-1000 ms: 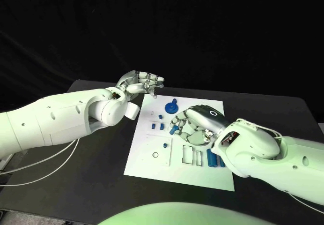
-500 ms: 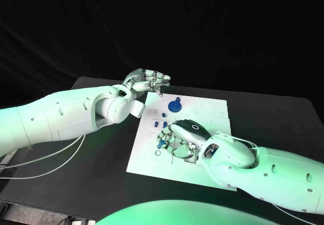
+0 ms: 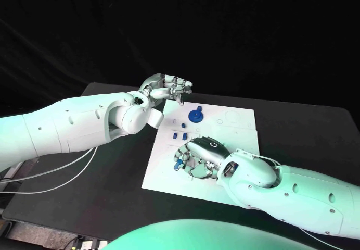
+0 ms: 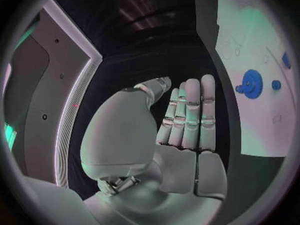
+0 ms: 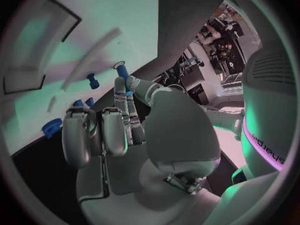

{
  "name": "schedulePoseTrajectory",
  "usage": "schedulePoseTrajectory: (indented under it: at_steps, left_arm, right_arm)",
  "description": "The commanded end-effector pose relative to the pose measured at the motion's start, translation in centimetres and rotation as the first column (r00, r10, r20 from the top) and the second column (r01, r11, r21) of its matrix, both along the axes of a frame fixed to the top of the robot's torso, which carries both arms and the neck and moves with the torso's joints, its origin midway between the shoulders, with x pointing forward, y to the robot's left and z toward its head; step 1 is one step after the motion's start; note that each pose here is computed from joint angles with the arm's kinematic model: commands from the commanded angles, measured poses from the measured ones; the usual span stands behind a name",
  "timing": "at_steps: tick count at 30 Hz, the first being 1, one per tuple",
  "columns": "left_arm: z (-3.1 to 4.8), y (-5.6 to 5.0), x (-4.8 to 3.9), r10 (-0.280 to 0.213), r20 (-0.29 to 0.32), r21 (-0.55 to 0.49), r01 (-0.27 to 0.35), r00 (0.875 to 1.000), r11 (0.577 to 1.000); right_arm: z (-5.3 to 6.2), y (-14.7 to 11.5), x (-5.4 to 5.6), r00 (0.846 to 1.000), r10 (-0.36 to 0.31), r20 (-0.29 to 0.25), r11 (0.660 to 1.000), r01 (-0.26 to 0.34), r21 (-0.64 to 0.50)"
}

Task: Assemble the parts on the task board

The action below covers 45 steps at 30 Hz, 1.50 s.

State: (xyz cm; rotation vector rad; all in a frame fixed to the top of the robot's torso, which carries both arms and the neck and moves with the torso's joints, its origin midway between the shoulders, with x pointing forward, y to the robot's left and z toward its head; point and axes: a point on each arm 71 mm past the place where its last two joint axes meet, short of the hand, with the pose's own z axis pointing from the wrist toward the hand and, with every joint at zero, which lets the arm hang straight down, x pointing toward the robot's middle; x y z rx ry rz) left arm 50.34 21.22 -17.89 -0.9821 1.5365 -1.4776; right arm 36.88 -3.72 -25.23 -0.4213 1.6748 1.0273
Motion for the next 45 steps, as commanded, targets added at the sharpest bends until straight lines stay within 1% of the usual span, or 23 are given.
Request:
schedulePoseTrajectory:
  at_steps: [1, 9, 20, 23, 31, 35, 40, 45]
  left_arm:
    - [0.1, -0.2, -0.03, -0.017, 0.0, -0.011, 0.017, 1.0, 1.0]
    - [0.09, -0.2, -0.01, -0.018, -0.001, -0.011, 0.018, 1.0, 1.0]
    - [0.09, -0.2, -0.02, -0.017, -0.001, -0.011, 0.017, 1.0, 1.0]
    - [0.09, -0.2, -0.03, -0.018, -0.002, -0.011, 0.018, 1.0, 1.0]
    - [0.09, -0.2, -0.03, -0.017, -0.002, -0.01, 0.017, 1.0, 1.0]
    - [0.09, -0.1, -0.02, -0.017, -0.002, -0.01, 0.017, 1.0, 1.0]
    - [0.09, -0.1, -0.03, -0.015, -0.002, -0.01, 0.015, 1.0, 1.0]
    - [0.08, 0.1, -0.03, -0.012, -0.003, -0.008, 0.012, 1.0, 1.0]
  right_arm:
    - [-0.2, 0.2, -0.2, 1.0, 0.026, -0.001, 0.999, -0.027, -0.02]
    - [-0.6, 0.2, 0.0, 1.0, 0.024, -0.002, 0.999, -0.025, -0.037]
    - [-1.0, 0.4, 0.2, 0.999, 0.018, 0.028, 0.997, -0.016, -0.076]
    - [-1.0, 0.6, 0.0, 0.999, 0.026, 0.038, 0.995, -0.023, -0.093]
    - [-1.2, 1.0, -0.4, 0.998, 0.055, 0.03, 0.993, -0.051, -0.11]
    - [-1.1, 0.9, -0.4, 0.998, 0.046, 0.036, 0.994, -0.042, -0.098]
    - [-0.7, 0.6, -0.3, 0.998, 0.014, 0.061, 0.999, -0.011, -0.052]
    - [0.2, -0.3, -0.3, 0.994, -0.037, 0.098, 0.997, 0.031, 0.063]
